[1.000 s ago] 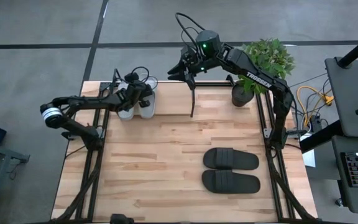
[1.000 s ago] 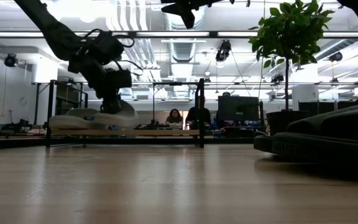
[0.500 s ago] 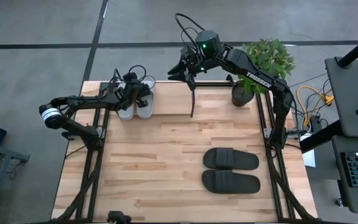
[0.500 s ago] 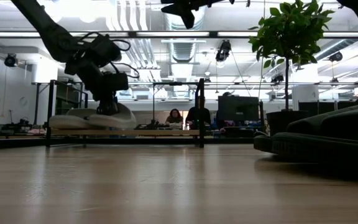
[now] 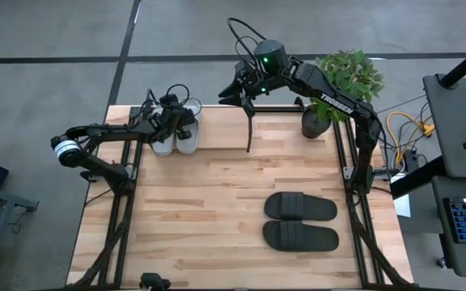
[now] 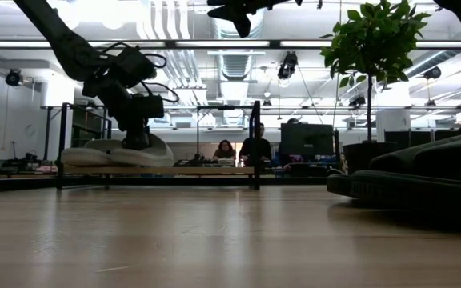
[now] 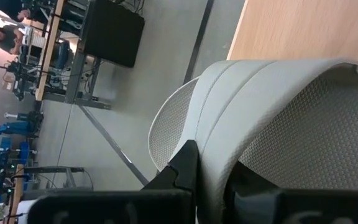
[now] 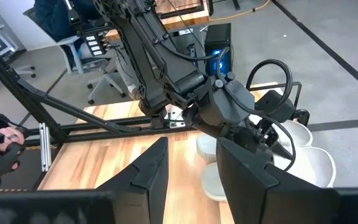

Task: Pick and place slides into the shelf
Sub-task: Put the gray slides on the shelf

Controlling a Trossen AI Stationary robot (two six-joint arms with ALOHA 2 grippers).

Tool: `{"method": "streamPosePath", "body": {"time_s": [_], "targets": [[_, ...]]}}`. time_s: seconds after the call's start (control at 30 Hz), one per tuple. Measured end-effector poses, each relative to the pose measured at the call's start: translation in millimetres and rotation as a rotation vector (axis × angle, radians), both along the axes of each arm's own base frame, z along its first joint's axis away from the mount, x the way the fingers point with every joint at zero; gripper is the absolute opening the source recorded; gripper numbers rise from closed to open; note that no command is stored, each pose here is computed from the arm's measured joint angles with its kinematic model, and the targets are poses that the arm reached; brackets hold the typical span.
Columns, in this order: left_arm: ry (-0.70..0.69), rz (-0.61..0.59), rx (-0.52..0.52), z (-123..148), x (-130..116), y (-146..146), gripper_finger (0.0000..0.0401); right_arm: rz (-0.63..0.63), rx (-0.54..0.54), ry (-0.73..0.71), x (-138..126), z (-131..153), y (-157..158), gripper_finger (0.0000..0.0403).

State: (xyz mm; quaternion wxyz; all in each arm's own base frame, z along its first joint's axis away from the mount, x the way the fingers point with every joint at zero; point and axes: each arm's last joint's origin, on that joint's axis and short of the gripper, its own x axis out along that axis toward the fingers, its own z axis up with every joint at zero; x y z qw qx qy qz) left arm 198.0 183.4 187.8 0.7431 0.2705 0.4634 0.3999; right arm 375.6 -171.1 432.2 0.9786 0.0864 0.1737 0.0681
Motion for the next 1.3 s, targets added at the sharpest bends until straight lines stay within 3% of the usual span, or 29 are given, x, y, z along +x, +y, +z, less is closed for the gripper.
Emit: {"method": "streamPosePath", "body": {"time_s": [0.7, 1.3], "targets": [[-0.037, 0.029, -0.03, -1.5, -3.9, 3.3, 0.0007, 0.001, 0.006, 0.016, -0.5, -1.6, 0.2, 0.0117], [-0.057, -0.034, -0.119, -5.5, -4.1, 1.3, 0.0188, 0.006, 0.001, 0.029, -1.0, -3.3, 0.5, 0.0115]]}}
